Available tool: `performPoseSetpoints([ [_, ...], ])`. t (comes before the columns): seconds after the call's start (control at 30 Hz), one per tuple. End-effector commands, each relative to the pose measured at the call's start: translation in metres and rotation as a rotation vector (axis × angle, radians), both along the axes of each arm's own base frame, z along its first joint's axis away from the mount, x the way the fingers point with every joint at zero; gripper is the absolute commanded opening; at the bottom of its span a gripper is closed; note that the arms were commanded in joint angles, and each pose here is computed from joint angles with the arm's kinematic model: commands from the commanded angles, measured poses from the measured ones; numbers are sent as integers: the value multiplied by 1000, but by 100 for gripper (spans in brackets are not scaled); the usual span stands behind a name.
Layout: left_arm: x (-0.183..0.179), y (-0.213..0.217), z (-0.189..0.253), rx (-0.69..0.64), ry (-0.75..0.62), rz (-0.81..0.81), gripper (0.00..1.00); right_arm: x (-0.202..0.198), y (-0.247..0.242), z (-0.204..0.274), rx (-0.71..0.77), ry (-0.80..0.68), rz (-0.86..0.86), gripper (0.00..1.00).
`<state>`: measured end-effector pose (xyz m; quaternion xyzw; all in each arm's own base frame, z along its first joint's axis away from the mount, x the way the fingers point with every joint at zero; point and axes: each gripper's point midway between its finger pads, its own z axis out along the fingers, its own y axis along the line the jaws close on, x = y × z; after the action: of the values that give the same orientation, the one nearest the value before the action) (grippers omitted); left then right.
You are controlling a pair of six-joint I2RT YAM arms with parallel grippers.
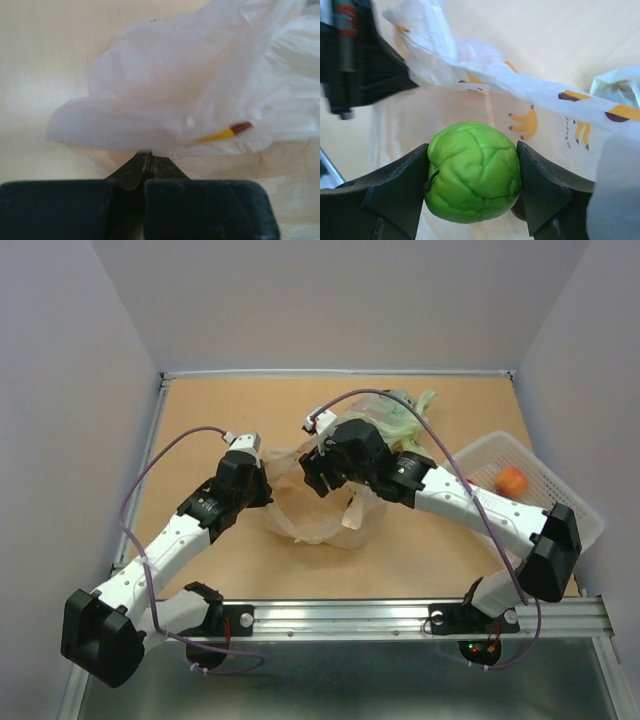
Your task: Untie the knot of the plastic bag and take out the fruit
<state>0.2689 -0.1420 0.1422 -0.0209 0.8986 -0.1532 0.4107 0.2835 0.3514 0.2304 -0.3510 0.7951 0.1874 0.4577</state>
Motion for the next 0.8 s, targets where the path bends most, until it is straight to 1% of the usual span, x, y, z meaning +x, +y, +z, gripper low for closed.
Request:
performPoseSetpoints([
  [0.0,14,-5,22,-25,-61,12,0,-10,19,82,179,-103,107,1],
  [0.07,15,-5,22,-29,-62,12,0,-17,21,111,237,-131,148,1],
  [0.17,14,-4,22,-30,-63,16,0,-18,16,142,287,-179,135,1],
  [0.27,13,-2,23,-24,-68,24,0,-15,7,160,312,-214,110,1],
  [0.3,13,-1,23,-21,-69,26,0,-7,-5,167,321,-231,64,1],
  [0.37,13,1,25,-16,-75,30,0,-4,-12,171,334,-233,52,1],
  [0.43,13,4,25,-2,-75,40,0,7,-31,175,322,-266,-49,1],
  [0.47,13,5,28,1,-82,39,0,23,-53,175,290,-303,-183,1],
  [0.57,14,7,34,6,-97,48,0,46,-110,169,241,-346,-404,1],
  [0.6,13,8,35,5,-99,48,0,54,-134,168,253,-348,-517,1],
  [0.63,13,8,37,4,-102,47,0,65,-171,158,230,-349,-627,1],
  [0.67,13,8,38,2,-105,46,0,69,-193,154,229,-351,-700,1],
  [0.7,12,8,40,4,-105,43,0,79,-231,135,200,-335,-825,1],
  [0.73,12,8,39,4,-103,44,0,80,-248,140,211,-349,-875,1],
  [0.77,12,8,41,5,-107,40,0,80,-265,120,175,-327,-922,1],
])
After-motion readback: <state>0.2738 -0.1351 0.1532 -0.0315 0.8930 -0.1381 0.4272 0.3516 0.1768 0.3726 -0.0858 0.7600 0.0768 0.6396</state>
